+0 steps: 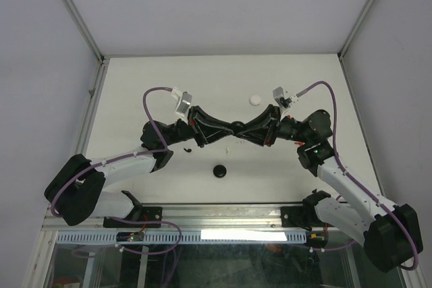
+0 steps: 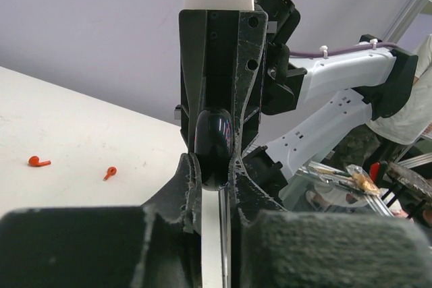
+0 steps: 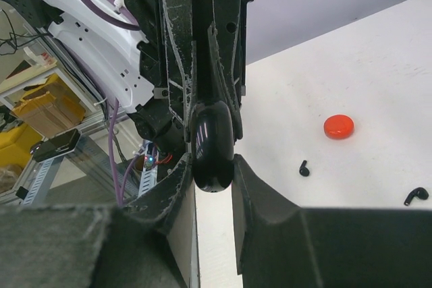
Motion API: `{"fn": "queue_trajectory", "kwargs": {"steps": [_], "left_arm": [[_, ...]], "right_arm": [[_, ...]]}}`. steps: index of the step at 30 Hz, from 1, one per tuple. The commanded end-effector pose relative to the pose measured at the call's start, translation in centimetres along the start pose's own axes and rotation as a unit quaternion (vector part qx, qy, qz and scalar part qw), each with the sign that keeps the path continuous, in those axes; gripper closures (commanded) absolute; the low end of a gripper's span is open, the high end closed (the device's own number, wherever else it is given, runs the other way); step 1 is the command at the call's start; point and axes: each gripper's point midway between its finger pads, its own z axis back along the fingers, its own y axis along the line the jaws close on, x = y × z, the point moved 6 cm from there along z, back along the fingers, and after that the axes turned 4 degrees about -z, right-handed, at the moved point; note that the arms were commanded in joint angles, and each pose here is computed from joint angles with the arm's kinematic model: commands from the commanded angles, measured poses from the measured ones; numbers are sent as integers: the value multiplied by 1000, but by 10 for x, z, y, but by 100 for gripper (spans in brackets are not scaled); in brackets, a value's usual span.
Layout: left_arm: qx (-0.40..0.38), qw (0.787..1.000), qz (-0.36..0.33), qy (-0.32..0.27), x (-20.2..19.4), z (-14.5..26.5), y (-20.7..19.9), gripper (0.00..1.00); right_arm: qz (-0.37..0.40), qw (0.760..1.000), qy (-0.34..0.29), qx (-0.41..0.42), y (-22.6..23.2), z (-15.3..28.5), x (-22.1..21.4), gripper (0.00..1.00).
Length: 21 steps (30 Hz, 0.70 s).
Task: Insert the wireless bluetooth earbuds into the charging case
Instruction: Pick up the charging case at the center of the board.
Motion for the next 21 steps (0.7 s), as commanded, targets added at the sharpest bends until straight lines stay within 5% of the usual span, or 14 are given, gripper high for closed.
{"fn": "queue_trajectory", "kwargs": {"steps": [1, 12, 21], "left_arm": [[-34, 998, -55, -5, 21, -7, -13, 100], [21, 986, -96, 132, 18, 3, -10, 100], [9, 968, -127, 215, 29, 6, -16, 100]], "right_arm": [[15, 1000, 22, 1, 5, 0, 5, 90], [69, 996, 61, 17, 9, 3, 7, 50], [161, 984, 59, 41, 9, 0, 5, 45]]}}
